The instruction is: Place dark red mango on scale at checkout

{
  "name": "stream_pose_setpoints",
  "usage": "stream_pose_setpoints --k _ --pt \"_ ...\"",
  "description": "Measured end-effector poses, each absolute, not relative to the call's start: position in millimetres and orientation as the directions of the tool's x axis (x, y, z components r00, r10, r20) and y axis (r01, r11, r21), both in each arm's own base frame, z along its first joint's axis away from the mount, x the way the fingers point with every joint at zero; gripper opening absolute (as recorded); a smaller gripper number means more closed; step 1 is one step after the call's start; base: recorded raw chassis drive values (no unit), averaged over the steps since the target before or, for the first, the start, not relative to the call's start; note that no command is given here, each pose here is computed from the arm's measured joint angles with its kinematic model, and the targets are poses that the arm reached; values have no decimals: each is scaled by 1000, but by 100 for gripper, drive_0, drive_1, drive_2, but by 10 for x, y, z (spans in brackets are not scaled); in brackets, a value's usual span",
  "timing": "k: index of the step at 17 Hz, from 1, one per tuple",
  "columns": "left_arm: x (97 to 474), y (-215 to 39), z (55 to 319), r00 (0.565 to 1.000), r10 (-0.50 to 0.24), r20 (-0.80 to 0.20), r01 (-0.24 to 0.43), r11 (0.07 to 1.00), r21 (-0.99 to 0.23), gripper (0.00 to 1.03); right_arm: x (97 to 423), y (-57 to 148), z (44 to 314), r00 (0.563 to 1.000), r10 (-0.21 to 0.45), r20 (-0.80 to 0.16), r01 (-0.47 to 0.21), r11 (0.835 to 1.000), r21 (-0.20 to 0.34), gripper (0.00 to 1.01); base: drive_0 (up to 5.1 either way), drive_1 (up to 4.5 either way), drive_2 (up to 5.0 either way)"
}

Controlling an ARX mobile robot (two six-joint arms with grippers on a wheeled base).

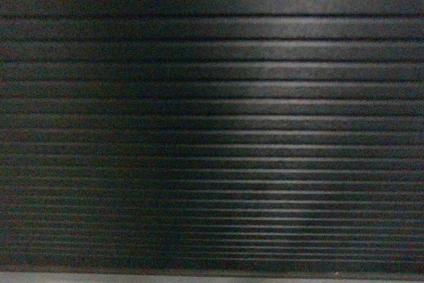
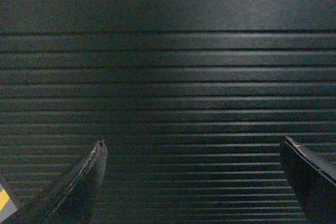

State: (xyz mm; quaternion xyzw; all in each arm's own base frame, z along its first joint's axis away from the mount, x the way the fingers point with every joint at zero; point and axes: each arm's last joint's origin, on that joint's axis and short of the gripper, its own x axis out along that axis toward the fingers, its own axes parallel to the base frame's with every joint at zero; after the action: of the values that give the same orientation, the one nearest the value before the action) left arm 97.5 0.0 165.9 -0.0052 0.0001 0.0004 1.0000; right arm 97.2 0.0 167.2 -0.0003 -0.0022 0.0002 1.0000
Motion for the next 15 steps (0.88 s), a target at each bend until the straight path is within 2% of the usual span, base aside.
stream_pose_setpoints --k 15 --pt "975 0 1657 1000 0 -2 0 1000 -10 98 972 0 1671 1000 0 3 0 1000 -1 98 0 0 0"
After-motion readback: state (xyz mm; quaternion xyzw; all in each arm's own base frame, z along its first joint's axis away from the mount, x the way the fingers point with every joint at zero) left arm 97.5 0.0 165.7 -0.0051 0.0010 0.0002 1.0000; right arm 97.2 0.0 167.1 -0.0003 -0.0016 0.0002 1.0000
